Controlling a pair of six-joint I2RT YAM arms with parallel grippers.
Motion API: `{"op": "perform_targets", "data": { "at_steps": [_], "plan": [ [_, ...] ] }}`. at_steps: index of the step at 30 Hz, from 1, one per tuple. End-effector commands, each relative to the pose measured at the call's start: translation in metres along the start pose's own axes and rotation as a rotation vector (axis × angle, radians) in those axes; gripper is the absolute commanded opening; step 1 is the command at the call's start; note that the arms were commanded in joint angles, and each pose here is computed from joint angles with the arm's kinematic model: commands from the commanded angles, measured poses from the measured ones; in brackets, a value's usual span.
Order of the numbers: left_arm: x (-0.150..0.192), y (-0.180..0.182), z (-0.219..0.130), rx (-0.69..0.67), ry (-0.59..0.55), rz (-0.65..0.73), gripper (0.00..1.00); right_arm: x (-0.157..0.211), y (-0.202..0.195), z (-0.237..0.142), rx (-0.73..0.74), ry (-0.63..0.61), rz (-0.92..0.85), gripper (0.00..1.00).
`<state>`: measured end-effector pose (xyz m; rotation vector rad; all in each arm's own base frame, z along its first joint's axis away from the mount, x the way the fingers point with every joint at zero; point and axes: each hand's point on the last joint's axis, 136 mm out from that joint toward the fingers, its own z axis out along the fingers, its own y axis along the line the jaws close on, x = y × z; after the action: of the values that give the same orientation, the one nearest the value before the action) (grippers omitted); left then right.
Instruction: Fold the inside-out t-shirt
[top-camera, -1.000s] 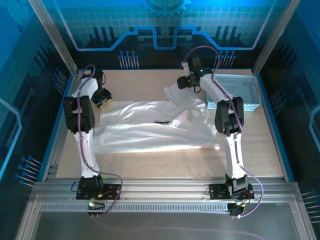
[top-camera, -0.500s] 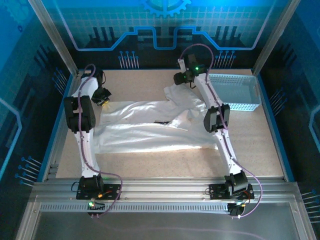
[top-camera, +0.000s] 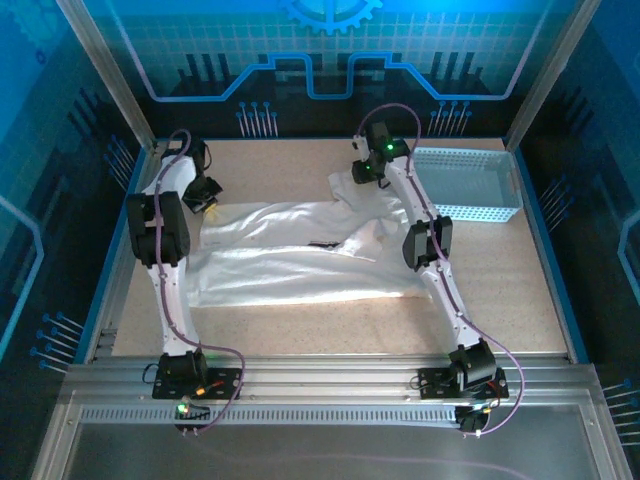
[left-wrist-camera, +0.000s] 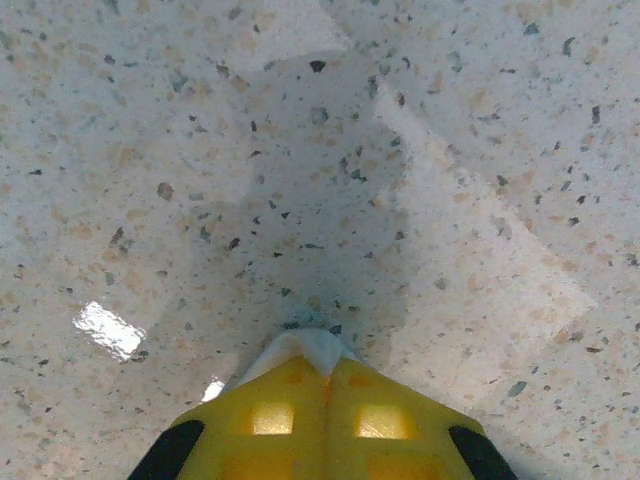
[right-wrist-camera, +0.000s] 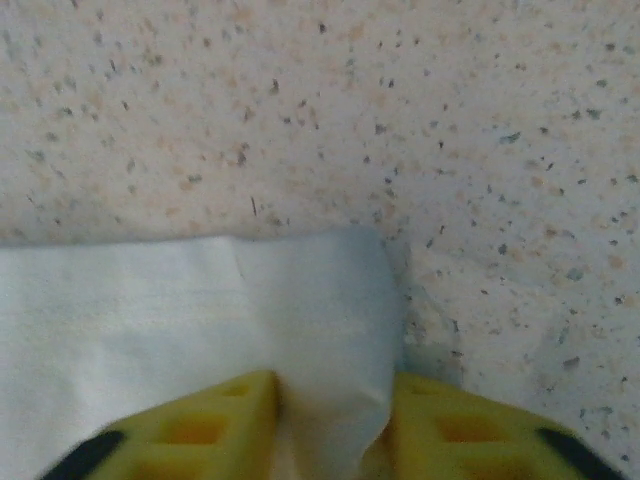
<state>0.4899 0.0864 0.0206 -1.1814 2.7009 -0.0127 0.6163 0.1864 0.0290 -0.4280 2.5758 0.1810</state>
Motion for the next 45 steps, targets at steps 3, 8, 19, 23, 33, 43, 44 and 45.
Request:
{"op": "perform_targets", "data": {
  "at_steps": [3, 8, 19, 23, 33, 43, 44, 45],
  "plan": [
    [-0.004, 0.003, -0.023, 0.042, -0.029, -0.028, 0.0, -0.012, 0.002, -0.026, -0.006, -0.029, -0.003, 0.14],
    [-0.008, 0.007, -0.045, 0.103, -0.079, -0.067, 0.0, -0.038, 0.003, -0.08, 0.016, -0.093, -0.031, 0.02],
    [-0.006, 0.014, -0.092, 0.216, -0.187, -0.072, 0.0, -0.028, 0.009, -0.146, 0.041, -0.033, -0.058, 0.0],
    [-0.002, 0.015, -0.093, 0.226, -0.184, -0.071, 0.0, -0.013, 0.012, -0.168, 0.038, 0.025, -0.031, 0.0],
    [0.01, 0.019, -0.104, 0.255, -0.191, -0.065, 0.0, -0.013, 0.034, -0.223, 0.074, 0.006, -0.086, 0.0],
    [0.025, 0.025, -0.132, 0.324, -0.23, -0.072, 0.0, 0.0, 0.036, -0.289, 0.097, -0.106, -0.083, 0.01],
    [0.026, 0.026, -0.134, 0.329, -0.233, -0.072, 0.0, 0.005, 0.037, -0.292, 0.079, -0.123, -0.076, 0.03],
    [0.029, 0.027, -0.135, 0.332, -0.234, -0.073, 0.0, 0.01, 0.039, -0.296, 0.064, -0.133, -0.072, 0.04]
  ]
}}
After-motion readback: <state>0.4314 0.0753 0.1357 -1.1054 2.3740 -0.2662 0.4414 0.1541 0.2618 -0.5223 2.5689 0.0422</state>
